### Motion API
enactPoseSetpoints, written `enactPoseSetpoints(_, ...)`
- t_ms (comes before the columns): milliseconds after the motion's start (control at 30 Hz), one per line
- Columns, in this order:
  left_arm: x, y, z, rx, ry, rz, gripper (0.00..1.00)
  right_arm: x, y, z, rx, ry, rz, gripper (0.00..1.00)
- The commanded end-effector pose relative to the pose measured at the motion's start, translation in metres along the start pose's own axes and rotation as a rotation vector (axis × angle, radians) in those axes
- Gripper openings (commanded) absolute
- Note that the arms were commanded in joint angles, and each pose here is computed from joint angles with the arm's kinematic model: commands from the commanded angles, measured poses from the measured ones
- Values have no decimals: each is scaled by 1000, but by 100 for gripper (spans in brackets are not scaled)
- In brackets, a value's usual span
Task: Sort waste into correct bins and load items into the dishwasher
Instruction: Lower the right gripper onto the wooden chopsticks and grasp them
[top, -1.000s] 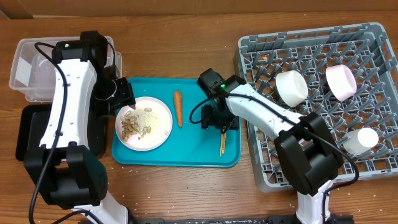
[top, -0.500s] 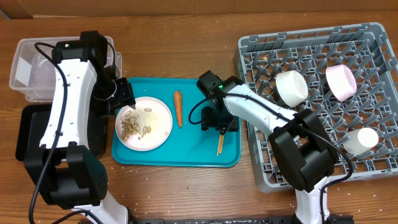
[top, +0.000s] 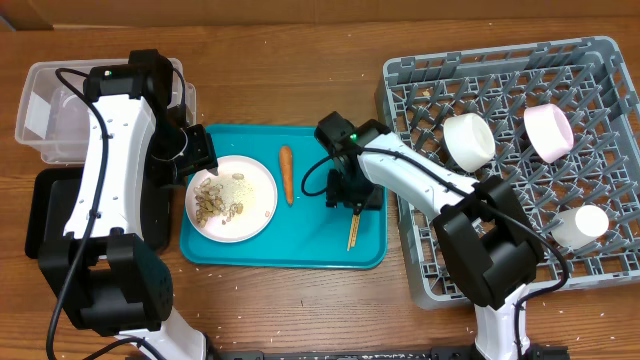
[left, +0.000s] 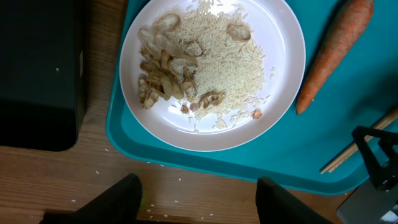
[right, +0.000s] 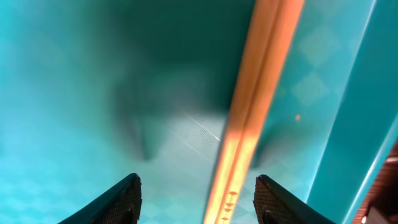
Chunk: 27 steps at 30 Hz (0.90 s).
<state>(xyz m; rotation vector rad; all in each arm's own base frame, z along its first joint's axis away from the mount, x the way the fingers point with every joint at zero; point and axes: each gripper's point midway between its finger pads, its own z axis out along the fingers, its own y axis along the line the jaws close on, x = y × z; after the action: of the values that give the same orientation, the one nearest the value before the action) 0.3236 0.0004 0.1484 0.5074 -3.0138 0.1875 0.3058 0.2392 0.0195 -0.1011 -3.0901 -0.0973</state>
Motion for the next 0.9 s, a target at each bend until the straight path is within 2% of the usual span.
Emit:
enactPoseSetpoints(0,-2,0,-8,0,-29,15,61,-23,18,-43,-62,-132,-12,61)
enactPoseSetpoints(267,-2,0,-8,0,-29,15,61,-24,17,-41,-63,-138,-11,61)
enactPoseSetpoints(867,-2,0,-7,0,-29,15,61,2,2,15,-67,-57,26,61)
